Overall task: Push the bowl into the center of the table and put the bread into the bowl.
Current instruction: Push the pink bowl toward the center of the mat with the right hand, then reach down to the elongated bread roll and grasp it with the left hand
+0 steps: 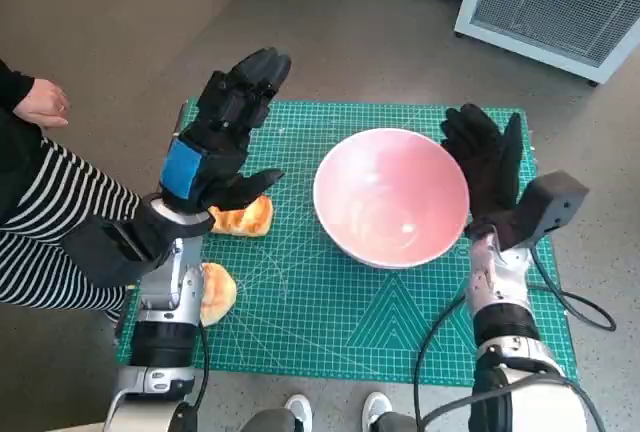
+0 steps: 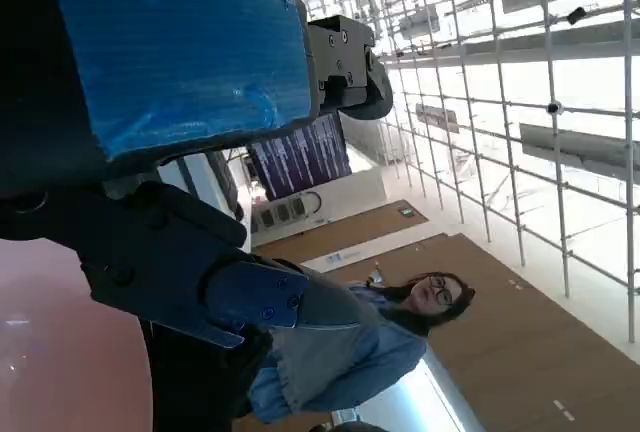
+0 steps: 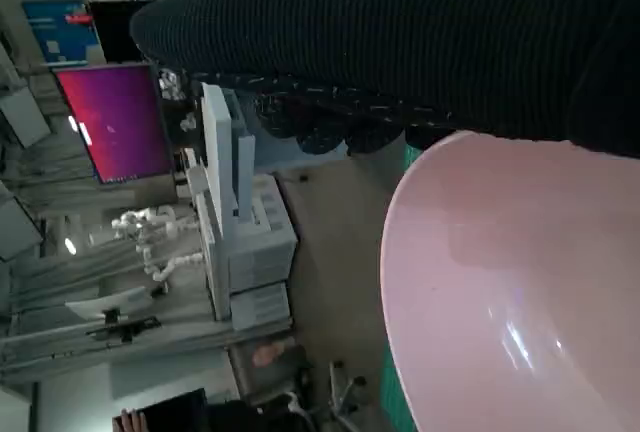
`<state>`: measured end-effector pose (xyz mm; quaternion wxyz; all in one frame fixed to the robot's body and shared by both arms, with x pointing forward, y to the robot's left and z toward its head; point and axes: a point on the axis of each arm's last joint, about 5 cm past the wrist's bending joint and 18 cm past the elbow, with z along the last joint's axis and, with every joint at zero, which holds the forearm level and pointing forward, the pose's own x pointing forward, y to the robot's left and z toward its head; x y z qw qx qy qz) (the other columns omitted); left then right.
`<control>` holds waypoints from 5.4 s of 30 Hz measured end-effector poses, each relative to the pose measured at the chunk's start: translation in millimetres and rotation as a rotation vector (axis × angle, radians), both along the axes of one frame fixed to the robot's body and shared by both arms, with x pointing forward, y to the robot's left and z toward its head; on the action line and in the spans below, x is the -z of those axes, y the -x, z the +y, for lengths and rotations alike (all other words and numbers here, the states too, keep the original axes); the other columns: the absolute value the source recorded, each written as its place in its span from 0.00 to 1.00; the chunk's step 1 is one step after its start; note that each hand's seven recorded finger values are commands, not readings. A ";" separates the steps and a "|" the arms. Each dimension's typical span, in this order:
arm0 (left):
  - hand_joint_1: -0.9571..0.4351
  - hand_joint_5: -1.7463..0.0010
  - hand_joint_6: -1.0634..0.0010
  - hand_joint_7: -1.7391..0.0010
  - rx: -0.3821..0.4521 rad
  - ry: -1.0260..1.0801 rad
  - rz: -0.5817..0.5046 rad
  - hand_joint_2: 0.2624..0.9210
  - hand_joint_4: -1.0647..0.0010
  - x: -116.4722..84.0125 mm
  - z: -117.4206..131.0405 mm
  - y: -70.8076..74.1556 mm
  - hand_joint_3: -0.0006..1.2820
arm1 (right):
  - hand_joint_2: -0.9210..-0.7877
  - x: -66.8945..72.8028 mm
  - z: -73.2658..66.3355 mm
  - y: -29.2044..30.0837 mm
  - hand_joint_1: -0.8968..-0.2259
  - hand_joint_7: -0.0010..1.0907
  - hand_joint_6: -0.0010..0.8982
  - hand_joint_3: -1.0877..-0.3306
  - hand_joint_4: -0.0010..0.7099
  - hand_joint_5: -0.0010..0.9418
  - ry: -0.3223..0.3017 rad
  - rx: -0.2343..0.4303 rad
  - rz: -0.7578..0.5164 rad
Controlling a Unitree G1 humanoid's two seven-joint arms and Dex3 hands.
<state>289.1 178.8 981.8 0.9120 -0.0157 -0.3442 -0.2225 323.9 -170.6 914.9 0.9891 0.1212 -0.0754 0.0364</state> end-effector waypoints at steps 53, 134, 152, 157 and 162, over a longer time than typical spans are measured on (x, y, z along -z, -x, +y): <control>0.23 0.95 1.00 0.68 0.023 -0.012 -0.073 1.00 0.91 -15.4 -4.7 1.0 0.13 | 0.00 -91.5 -13.4 49.2 0.27 0.37 0.09 0.55 0.19 0.02 0.250 -0.141 -0.762; 0.61 1.00 0.71 1.00 -0.284 -1.394 0.406 0.72 0.88 -38.4 50.6 -15.3 0.00 | 0.00 -86.2 -16.8 60.8 0.30 0.41 0.07 0.57 0.21 0.00 0.241 -0.178 -0.735; 0.59 0.99 0.68 0.99 -0.282 -1.513 0.528 0.74 0.80 -5.4 40.6 -30.0 0.00 | 0.00 -85.9 -19.4 65.0 0.30 0.41 0.07 0.57 0.21 0.00 0.245 -0.177 -0.717; 0.62 0.97 0.47 0.94 -0.288 -1.547 0.556 0.80 0.62 6.8 40.7 -32.9 0.01 | 0.00 -86.1 -19.7 66.1 0.30 0.40 0.07 0.57 0.21 0.00 0.246 -0.174 -0.720; 0.67 0.67 0.44 0.51 -0.332 -1.560 0.537 0.93 0.44 9.7 42.5 -37.3 0.05 | 0.00 -85.6 -19.9 66.6 0.31 0.40 0.07 0.57 0.21 0.00 0.246 -0.173 -0.718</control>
